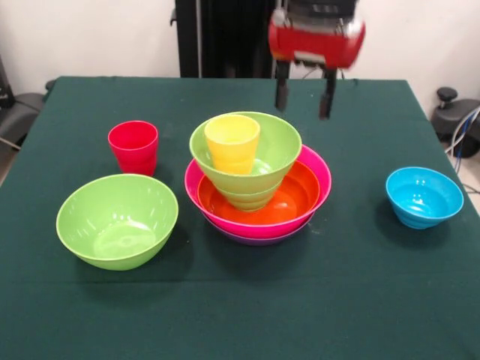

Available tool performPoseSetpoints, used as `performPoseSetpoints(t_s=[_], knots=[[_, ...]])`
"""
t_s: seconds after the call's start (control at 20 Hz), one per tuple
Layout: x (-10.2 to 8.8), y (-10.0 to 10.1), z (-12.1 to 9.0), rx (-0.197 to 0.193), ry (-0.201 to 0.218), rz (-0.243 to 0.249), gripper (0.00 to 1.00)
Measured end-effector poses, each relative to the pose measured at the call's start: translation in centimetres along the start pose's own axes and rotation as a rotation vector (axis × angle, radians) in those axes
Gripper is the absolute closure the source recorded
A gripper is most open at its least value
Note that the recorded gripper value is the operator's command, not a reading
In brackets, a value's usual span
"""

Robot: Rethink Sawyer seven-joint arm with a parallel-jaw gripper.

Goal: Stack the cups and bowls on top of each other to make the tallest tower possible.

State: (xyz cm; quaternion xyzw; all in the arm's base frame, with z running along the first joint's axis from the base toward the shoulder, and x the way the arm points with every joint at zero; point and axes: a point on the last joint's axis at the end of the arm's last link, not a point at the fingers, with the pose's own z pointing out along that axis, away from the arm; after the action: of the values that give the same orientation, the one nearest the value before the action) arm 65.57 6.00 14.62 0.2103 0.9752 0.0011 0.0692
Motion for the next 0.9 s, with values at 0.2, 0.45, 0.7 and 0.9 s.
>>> performPoseSetpoints(t_s=[0.2,0.45,0.7,0.9], knots=[[-0.5,0.6,-2.7,0.005,-0.003,0.000,0.00],[0.7,4.1,-2.9,-0.003,-0.015,-0.056,0.00],[2.6,7.7,-2.3,-0.016,-0.004,-0.103,0.00],[4.1,10.0,-1.4,-0.024,0.012,-0.128,0.00]])
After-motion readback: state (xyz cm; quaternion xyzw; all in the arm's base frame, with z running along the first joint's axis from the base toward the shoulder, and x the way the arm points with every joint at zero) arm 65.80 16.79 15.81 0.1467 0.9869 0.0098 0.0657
